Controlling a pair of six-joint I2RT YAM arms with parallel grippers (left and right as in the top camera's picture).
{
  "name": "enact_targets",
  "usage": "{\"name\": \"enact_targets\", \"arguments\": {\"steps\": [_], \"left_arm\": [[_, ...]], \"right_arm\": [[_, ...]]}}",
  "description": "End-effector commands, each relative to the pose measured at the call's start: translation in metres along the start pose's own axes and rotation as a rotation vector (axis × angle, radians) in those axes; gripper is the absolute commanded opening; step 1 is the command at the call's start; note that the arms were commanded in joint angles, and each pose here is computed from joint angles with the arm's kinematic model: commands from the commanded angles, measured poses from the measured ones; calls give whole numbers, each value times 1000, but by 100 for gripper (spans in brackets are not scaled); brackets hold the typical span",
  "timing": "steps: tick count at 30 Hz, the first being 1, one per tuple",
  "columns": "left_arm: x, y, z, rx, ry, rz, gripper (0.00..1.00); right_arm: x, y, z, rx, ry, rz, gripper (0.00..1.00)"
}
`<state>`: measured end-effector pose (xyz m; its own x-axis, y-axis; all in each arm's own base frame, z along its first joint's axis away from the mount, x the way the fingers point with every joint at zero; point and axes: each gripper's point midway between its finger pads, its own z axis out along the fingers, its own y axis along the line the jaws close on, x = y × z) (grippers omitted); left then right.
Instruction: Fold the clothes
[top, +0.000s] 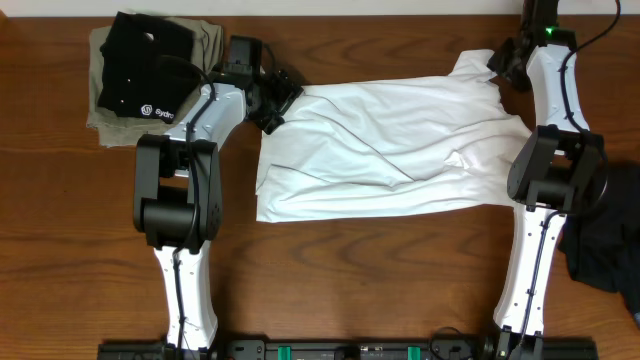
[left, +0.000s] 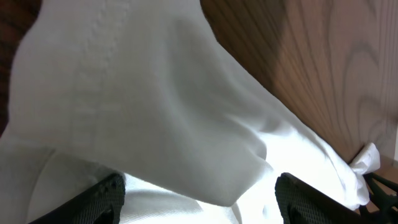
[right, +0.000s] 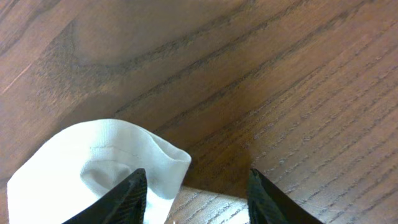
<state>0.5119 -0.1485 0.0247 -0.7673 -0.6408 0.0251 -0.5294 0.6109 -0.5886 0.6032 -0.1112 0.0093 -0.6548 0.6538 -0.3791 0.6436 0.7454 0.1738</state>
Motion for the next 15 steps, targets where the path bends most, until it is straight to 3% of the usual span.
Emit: {"name": "enact_targets", "arguments": {"steps": [1,15], "left_arm": [[-3,5,1,-13,-10,2,80],[-3,5,1,-13,-9,1,80]], "right_arm": [[3,-14,15,32,12,2,47],[21,-16,34,22,50,1,40]]}}
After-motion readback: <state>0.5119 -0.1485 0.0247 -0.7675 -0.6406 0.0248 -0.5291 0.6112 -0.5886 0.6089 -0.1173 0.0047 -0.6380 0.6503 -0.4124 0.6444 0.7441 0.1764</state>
